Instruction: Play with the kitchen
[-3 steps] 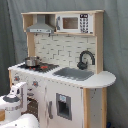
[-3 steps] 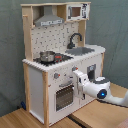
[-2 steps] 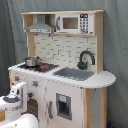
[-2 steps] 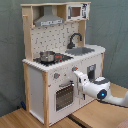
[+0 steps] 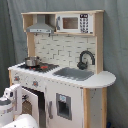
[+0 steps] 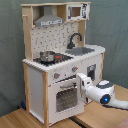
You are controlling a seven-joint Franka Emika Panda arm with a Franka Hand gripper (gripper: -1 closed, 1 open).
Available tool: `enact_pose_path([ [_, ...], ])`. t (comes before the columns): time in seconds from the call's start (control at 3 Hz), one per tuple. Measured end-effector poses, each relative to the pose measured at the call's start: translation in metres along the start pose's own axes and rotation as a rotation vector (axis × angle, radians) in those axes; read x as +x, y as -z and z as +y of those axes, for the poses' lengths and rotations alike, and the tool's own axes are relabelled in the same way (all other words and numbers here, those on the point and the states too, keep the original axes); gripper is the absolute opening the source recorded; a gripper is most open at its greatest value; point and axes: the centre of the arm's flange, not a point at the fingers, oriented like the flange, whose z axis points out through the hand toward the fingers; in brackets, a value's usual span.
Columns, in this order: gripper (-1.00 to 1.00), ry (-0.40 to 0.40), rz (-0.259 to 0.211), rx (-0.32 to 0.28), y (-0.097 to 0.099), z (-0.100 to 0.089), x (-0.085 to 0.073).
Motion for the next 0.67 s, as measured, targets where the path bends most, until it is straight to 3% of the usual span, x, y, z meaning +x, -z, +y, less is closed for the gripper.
enact_pose_path([
  [0.67,-1.00,-0.035,-0.010,-0.056,0.035,-0.013,0.006],
])
